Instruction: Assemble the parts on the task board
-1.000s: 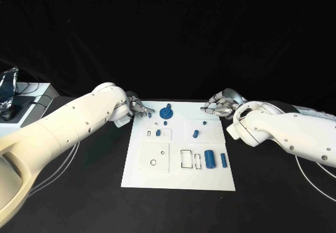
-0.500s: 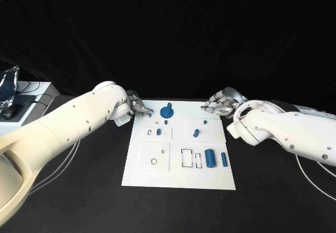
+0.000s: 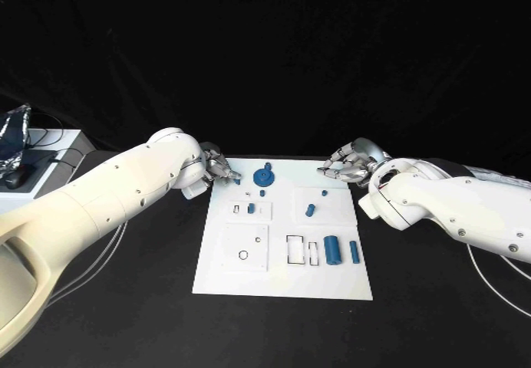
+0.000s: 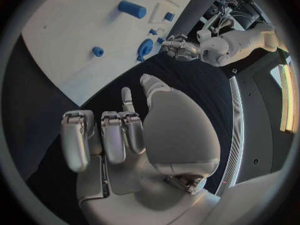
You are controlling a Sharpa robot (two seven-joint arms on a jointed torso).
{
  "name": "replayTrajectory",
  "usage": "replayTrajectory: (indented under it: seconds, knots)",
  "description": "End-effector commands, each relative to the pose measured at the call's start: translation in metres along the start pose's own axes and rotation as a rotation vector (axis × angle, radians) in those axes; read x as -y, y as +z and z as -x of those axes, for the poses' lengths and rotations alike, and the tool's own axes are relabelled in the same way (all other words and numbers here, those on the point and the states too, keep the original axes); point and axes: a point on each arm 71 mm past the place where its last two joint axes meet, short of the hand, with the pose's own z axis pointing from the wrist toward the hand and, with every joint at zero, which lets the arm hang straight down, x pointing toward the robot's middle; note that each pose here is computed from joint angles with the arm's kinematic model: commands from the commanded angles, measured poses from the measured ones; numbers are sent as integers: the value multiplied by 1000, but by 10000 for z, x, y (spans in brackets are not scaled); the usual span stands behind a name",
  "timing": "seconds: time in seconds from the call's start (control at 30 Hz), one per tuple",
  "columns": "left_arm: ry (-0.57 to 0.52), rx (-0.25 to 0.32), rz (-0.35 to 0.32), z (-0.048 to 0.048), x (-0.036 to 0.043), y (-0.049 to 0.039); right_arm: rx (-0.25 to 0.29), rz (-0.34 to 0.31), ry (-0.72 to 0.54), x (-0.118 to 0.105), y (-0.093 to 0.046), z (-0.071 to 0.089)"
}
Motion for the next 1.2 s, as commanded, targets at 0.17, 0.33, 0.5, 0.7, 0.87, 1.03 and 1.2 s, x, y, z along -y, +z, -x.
replayTrajectory:
  seconds: [0.17, 0.33, 0.5, 0.7, 0.87, 1.03, 1.2]
  knots:
    - [-1, -29, -22, -25, 26, 1, -2, 10, -10, -14, 2, -5]
    - [-5, -25, -24, -25, 29, 2, -4, 10, -11, -16, 5, -8]
    - [-29, -17, -28, -19, 32, 1, -4, 10, -11, -16, 9, -9]
    - [-55, -19, -33, -20, 39, -12, -3, 9, -11, -14, 13, -8]
    - [-82, -26, -39, -19, 42, -35, -2, 8, -11, -10, 18, -6]
    - [-95, -35, -44, -11, 32, -89, -1, 6, -12, -3, 22, -1]
    - [-82, -25, -65, 9, 24, -195, 1, 4, -12, 8, 23, 8]
